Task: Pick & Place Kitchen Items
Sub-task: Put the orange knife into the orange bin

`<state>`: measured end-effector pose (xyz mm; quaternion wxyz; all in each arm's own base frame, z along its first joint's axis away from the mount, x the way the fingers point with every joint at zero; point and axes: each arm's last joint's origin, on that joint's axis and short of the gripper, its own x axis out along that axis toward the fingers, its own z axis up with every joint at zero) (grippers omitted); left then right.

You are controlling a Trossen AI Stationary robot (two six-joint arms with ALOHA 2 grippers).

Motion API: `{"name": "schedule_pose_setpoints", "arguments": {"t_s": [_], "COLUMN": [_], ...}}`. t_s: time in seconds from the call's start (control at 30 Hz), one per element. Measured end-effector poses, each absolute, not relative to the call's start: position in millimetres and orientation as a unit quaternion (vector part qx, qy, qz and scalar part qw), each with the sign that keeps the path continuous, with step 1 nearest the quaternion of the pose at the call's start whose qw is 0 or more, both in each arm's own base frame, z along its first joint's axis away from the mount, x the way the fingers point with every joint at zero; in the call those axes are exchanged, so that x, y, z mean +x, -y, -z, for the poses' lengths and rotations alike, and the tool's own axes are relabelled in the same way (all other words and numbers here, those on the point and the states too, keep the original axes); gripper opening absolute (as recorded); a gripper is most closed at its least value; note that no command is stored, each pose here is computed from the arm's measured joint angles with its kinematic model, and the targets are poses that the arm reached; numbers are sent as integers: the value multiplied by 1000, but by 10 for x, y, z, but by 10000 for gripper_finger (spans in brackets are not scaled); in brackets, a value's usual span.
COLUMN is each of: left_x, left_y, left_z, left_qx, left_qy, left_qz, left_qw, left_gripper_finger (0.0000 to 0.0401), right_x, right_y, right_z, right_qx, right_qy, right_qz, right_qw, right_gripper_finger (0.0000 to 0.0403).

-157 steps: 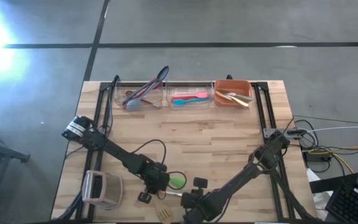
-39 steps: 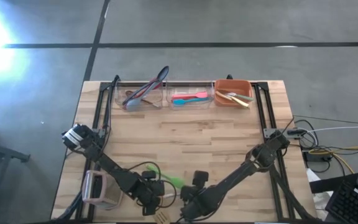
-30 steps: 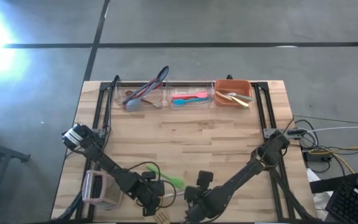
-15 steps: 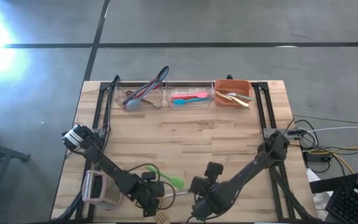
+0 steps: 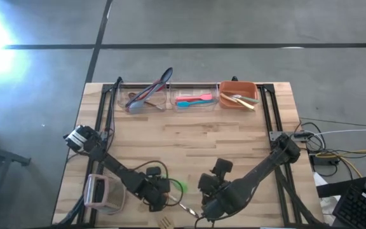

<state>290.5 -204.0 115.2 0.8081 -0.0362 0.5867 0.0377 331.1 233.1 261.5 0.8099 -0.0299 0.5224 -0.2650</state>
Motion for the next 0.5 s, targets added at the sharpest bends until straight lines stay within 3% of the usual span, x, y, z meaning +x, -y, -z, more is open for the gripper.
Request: {"name": "schedule_pose_setpoints", "arguments": {"t_s": [0.5], "left_x": [2900], "left_y": [2107], "left_z": [-1157], "left_qx": [105], "left_qy": [-582], "left_qz": [122], "left_qw": [797], "left_gripper_finger": [210], "right_x": [3291], "right_y": [-2359], "right_z": [-2597], "right_qx": [-36], "right_qy": [-517], "right_qz": [267], "right_qw": [813], "right_gripper_finger": [210]}}
